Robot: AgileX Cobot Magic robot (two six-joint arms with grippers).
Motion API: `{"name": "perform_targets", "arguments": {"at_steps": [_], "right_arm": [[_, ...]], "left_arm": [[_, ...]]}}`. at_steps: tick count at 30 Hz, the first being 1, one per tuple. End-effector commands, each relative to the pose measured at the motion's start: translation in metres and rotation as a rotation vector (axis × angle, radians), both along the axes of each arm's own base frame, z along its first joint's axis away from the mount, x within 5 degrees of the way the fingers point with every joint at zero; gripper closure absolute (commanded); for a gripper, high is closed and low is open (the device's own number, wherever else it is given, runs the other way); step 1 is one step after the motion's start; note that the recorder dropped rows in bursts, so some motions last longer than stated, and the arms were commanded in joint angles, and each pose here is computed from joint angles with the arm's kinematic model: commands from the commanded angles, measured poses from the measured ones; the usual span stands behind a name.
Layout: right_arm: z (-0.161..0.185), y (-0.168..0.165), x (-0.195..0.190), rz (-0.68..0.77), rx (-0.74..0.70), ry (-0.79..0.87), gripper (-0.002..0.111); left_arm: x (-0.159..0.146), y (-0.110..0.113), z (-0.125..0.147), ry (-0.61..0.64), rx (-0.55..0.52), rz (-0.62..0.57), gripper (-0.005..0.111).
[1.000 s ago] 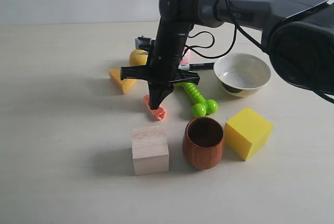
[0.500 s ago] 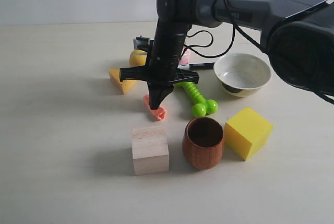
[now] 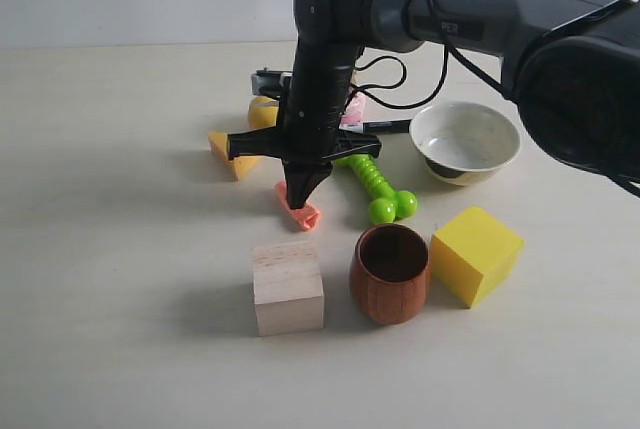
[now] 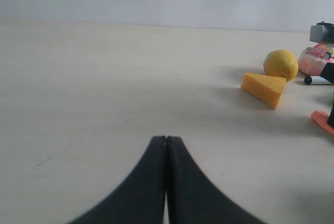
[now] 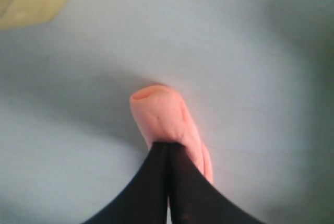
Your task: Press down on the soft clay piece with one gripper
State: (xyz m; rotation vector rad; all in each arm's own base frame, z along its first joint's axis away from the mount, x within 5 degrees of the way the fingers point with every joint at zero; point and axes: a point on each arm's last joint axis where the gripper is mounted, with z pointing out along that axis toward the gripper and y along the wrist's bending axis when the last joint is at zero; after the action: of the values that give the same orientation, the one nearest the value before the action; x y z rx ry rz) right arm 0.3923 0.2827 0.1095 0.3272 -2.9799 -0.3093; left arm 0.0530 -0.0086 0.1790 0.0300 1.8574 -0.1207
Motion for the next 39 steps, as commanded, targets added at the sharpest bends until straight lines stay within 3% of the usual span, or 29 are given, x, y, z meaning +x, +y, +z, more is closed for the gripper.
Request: {"name": "perform_targets", "arguments": {"at_steps": [1, 13, 39], "right_arm": [[-0.012, -0.015, 0.014, 0.040, -0.087, -0.125, 0.108], [0.014, -0.015, 0.015, 0.058, -0.063, -0.176, 0.108], [0.026, -0.005, 0.005, 0.105, -0.035, -0.164, 0.108]], "left_arm": [[0.000, 0.000, 0.002, -0.018, -0.005, 0.005, 0.107], [0.000, 0.000, 0.002, -0.019, -0.003, 0.004, 0.107], [0.000, 0.000, 0.002, -0.019, -0.003, 0.004, 0.107]]}}
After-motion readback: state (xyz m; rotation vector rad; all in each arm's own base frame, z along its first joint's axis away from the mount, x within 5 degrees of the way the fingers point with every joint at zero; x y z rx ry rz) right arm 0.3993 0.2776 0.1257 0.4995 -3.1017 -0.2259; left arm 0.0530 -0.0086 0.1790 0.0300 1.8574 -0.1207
